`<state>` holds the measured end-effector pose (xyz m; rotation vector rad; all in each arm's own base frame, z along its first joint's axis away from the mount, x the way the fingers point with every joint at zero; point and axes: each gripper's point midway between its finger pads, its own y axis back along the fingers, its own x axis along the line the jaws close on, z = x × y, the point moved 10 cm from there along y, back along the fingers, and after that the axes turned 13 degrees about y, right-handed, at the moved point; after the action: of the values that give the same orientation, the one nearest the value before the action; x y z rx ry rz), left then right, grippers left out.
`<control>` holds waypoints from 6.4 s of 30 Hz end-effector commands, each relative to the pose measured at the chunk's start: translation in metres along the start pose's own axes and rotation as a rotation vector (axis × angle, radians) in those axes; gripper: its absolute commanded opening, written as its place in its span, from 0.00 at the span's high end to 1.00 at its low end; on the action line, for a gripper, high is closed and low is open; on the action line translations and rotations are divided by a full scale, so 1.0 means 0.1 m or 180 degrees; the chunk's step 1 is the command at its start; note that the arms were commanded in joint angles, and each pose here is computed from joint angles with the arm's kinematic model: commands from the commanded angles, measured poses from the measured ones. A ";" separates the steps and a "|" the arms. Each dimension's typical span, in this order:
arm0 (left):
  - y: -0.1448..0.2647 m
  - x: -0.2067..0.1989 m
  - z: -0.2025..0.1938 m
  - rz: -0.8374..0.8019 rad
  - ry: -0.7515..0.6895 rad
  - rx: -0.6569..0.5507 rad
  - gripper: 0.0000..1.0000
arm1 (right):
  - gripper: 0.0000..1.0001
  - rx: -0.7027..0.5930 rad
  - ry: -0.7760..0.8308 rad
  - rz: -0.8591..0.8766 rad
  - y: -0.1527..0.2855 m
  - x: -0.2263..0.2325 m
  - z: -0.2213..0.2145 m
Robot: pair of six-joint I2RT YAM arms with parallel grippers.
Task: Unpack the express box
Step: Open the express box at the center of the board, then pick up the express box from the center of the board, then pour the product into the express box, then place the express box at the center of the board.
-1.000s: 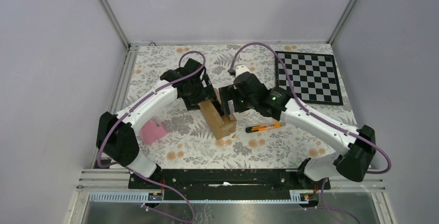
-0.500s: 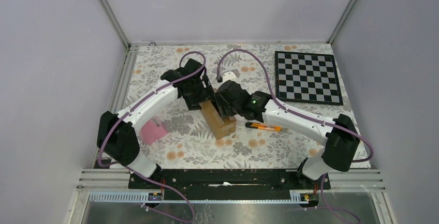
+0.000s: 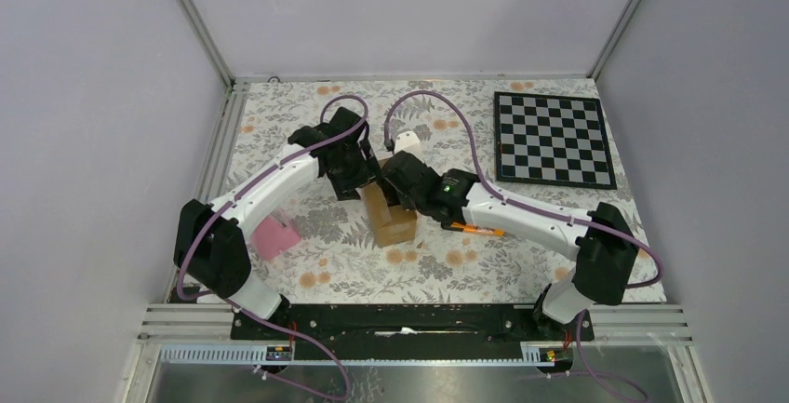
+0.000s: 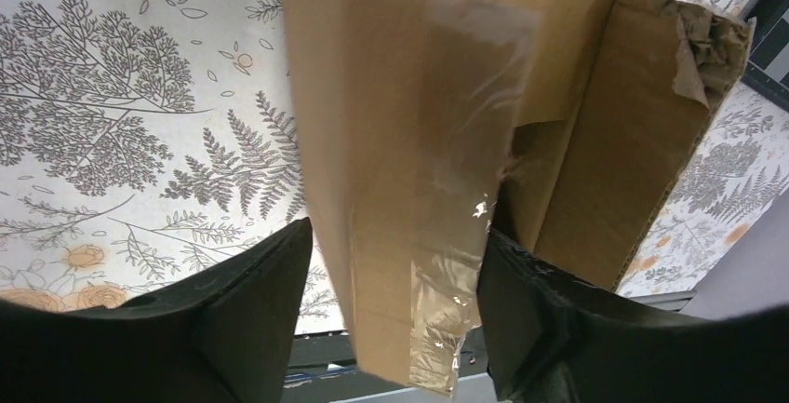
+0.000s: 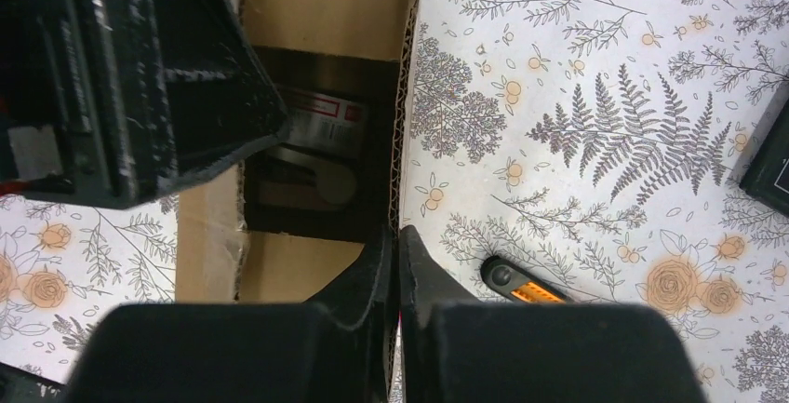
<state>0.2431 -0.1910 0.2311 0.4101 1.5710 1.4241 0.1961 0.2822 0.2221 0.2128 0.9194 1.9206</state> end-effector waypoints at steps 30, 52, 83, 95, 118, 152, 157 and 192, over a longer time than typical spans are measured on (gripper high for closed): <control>-0.06 0.51 0.17 -0.1103 0.0456 -0.0094 1.00 | 1.00 -0.0392 -0.1450 0.0667 0.01 -0.48 -0.27; -0.25 0.56 0.22 -0.0862 0.0437 0.0032 1.00 | 0.38 -0.0731 -0.0849 0.0333 0.46 -0.74 0.09; 0.11 0.20 0.34 -0.0950 0.0490 0.0176 1.00 | 0.37 -0.0584 0.0903 0.0402 -0.21 0.74 -0.11; 0.21 0.05 0.45 -0.0964 0.0576 0.0065 1.00 | 0.72 -0.0420 0.0741 0.0269 -0.27 0.68 -0.32; 0.49 0.42 1.27 -0.1119 0.1391 -0.0488 0.04 | 1.00 -0.1732 -0.3489 0.2832 -0.03 -1.00 0.76; -0.53 0.23 0.76 -0.1386 0.1990 0.0259 0.14 | 1.00 -0.1570 -0.5233 0.3351 -0.53 -0.76 -0.42; -0.48 0.31 0.80 -0.1055 0.1842 -0.0117 0.14 | 1.00 -0.1589 -0.5081 0.3431 -0.55 -0.74 -0.36; 0.70 0.23 0.70 -0.1145 0.0053 -0.1047 0.01 | 0.83 -0.0921 -0.0941 0.0202 -0.18 -0.22 0.01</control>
<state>0.2709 -0.1150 0.2642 -0.0398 1.4058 1.4478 0.2150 0.2610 0.1969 0.4993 0.4268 2.0195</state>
